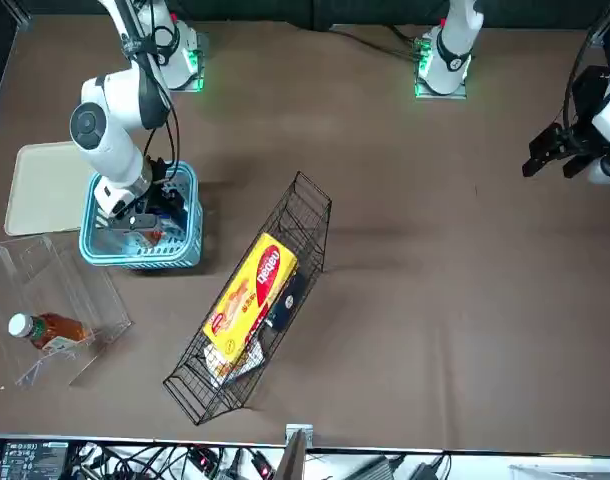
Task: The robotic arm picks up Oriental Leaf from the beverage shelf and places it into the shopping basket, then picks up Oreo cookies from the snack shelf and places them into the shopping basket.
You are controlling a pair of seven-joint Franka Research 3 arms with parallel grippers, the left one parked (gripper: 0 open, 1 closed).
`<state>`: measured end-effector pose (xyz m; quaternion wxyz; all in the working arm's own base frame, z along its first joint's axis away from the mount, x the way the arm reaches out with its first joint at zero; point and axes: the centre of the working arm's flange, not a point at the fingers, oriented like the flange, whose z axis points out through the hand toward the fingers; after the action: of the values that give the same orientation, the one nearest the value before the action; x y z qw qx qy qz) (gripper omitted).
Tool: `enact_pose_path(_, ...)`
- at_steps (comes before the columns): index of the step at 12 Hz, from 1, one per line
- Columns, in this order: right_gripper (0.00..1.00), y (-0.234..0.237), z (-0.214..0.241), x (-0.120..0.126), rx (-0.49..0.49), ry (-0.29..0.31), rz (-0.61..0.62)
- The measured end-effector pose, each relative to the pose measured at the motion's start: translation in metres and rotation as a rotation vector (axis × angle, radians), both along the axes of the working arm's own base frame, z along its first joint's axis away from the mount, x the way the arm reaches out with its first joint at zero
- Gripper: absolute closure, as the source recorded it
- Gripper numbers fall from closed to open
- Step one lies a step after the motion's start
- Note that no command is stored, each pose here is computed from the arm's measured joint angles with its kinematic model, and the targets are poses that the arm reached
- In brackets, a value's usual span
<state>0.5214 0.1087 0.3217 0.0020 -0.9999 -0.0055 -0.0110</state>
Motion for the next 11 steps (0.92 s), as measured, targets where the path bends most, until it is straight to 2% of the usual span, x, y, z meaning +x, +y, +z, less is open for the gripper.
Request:
enact_pose_path(1, 0.03, 0.0, 0.001, 0.001, 0.0, -0.002, -0.003)
enact_pose_path(2, 0.0, 0.0, 0.003, 0.002, 0.0, -0.002, -0.004)
enact_pose_path(4, 0.0, 0.001, 0.015, 0.008, -0.007, 0.021, -0.014)
enact_pose_path(7, 0.0, 0.002, 0.057, 0.024, -0.022, 0.074, -0.032)
enact_pose_path(11, 0.0, 0.003, 0.111, 0.036, -0.031, 0.09, -0.037)
